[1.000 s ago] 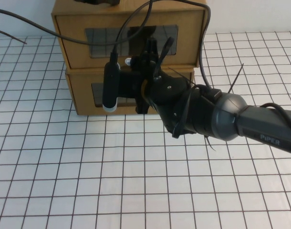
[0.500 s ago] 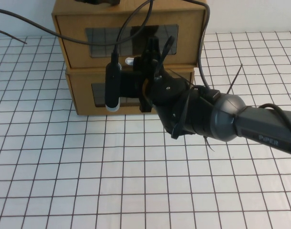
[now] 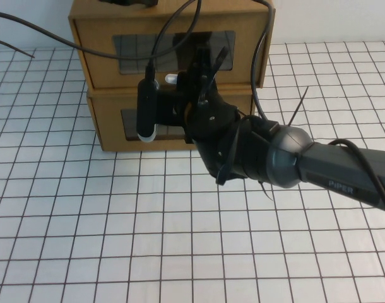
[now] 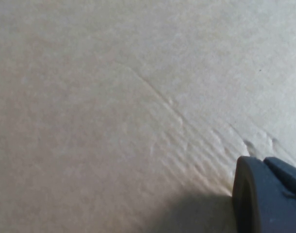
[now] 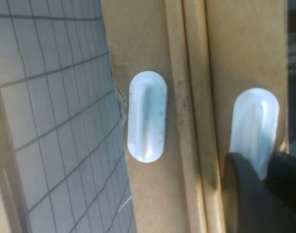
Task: Open the shoe box
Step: 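Pull the top drawer of the cardboard box fully open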
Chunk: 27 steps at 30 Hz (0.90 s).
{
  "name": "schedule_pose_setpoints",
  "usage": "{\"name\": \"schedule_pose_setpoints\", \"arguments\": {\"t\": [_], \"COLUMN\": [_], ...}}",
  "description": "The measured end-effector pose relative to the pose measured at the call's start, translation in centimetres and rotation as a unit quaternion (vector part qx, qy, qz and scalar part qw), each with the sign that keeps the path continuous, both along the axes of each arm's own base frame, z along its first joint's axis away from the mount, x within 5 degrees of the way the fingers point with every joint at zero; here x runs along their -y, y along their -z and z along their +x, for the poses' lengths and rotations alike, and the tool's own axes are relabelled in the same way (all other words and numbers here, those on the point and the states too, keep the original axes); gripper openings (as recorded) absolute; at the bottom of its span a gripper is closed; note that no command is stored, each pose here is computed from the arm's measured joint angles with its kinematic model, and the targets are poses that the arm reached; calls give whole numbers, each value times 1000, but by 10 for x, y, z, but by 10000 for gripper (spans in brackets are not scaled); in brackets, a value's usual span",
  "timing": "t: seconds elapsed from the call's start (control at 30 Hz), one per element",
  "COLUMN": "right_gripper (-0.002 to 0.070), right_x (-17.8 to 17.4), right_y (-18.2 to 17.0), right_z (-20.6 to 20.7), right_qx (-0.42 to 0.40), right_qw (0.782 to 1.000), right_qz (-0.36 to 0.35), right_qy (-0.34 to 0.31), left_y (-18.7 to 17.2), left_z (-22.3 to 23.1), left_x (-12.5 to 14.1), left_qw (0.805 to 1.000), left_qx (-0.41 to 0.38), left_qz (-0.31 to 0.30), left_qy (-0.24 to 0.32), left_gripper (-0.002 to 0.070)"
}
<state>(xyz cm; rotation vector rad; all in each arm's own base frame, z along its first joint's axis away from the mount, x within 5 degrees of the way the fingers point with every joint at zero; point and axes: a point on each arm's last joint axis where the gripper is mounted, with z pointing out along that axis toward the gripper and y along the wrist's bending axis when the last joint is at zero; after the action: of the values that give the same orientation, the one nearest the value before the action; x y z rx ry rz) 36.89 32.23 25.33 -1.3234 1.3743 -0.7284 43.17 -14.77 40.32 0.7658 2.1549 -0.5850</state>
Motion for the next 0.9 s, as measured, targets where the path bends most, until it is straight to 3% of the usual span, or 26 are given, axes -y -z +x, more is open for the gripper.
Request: {"name": "schedule_pose_setpoints", "arguments": {"t": [0.17, 0.57, 0.9], "right_gripper": [16, 12, 11], "right_x": [0, 1, 10], "right_y": [1, 2, -5], "right_z": [0, -15, -75], "right_qx": [-2, -2, -27], "right_qw": [1000, 1000, 999], "right_qz": [1, -22, -25], "right_qy": [0, 4, -15], "left_y": [0, 0, 1], "left_z": [0, -2, -4], "left_x": [0, 1, 3], "left_qw": [1000, 1000, 1000], "left_qx": [-1, -9, -17], "left_qz": [-2, -6, -7], "left_qy": [1, 8, 15], "left_gripper": [-2, -2, -2]}}
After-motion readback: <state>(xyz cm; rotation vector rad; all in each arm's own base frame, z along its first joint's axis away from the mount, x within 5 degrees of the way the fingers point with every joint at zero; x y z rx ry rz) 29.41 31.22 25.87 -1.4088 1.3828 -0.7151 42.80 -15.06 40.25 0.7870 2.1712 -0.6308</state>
